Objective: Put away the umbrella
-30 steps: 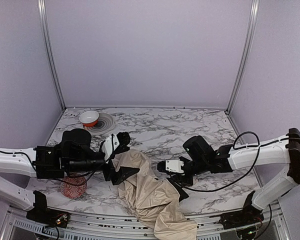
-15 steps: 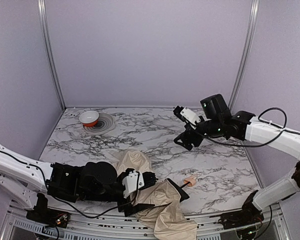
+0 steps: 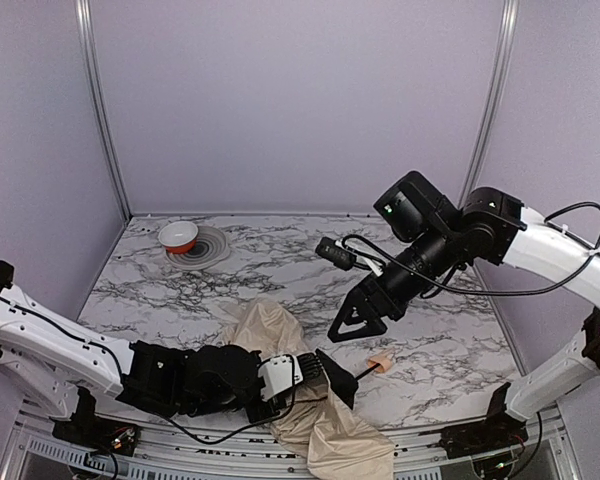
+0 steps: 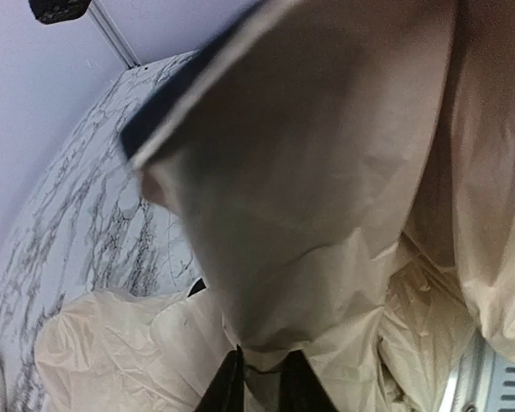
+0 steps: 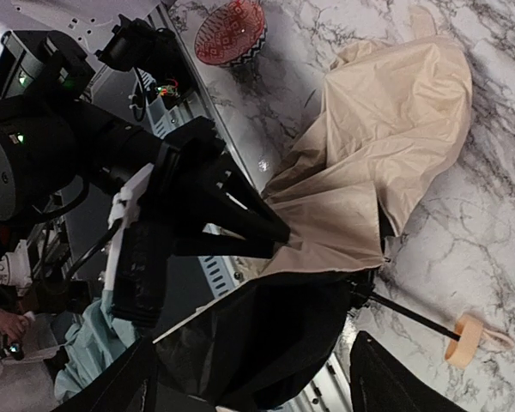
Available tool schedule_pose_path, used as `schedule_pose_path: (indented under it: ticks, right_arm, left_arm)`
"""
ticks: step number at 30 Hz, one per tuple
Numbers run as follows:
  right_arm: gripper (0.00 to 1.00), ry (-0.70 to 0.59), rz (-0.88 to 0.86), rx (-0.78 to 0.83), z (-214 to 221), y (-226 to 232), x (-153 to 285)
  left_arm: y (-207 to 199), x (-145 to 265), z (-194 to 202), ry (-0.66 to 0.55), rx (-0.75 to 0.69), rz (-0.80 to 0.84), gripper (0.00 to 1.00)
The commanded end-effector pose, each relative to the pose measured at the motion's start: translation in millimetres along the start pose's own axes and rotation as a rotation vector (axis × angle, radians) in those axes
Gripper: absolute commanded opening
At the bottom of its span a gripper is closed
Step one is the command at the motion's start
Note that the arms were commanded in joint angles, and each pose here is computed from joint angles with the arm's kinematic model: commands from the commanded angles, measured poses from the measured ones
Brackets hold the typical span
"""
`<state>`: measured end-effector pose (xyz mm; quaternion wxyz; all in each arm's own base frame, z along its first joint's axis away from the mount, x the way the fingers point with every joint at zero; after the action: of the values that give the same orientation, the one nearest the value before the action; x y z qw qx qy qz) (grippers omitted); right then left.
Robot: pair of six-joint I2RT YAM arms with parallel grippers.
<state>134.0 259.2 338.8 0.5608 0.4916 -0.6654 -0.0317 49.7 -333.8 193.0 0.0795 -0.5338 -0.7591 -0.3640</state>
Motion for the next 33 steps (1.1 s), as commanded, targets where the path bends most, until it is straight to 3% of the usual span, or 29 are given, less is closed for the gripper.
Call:
schedule_pose_path:
  ticks: [1,8,19,22,25,33]
  right_arm:
    - [0.75,0.090,-0.072,-0.129,16,13,-1]
    - [0.77,0.055,-0.069,-0.118,13,25,-24]
    - [0.60,0.064,-0.024,-0.175,29,16,-64]
    - [0.46,0.044,-0.010,-0.176,29,12,-69]
    - [0.03,0.048,0.010,-0.167,29,8,-77]
    - [0.00,-0.110,-0.325,-0.058,-9,23,-38]
  left_arm:
    - [12,-10,5,0.023,0.017,-0.123,0.03]
    - [30,-14,3,0.007,0.049,-0.134,0.02]
    - [43,-7,11,-0.034,0.158,-0.118,0.01]
    - [51,-6,18,-0.049,0.207,-0.114,0.01]
    - [50,-6,23,-0.045,0.196,-0.101,0.01]
    - [56,-17,50,-0.015,0.229,-0.063,0.02]
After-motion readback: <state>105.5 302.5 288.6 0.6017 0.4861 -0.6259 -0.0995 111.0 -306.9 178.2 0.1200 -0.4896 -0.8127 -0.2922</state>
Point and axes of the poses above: each gripper's point midway between its finger pads, its own x axis back along the fingers, its own y axis along the line the jaws close on, z = x × y, the point moved 10 cm from there along x, back along the fingers, and after that the axes turned 13 degrees about -x, right-handed, at the moved point
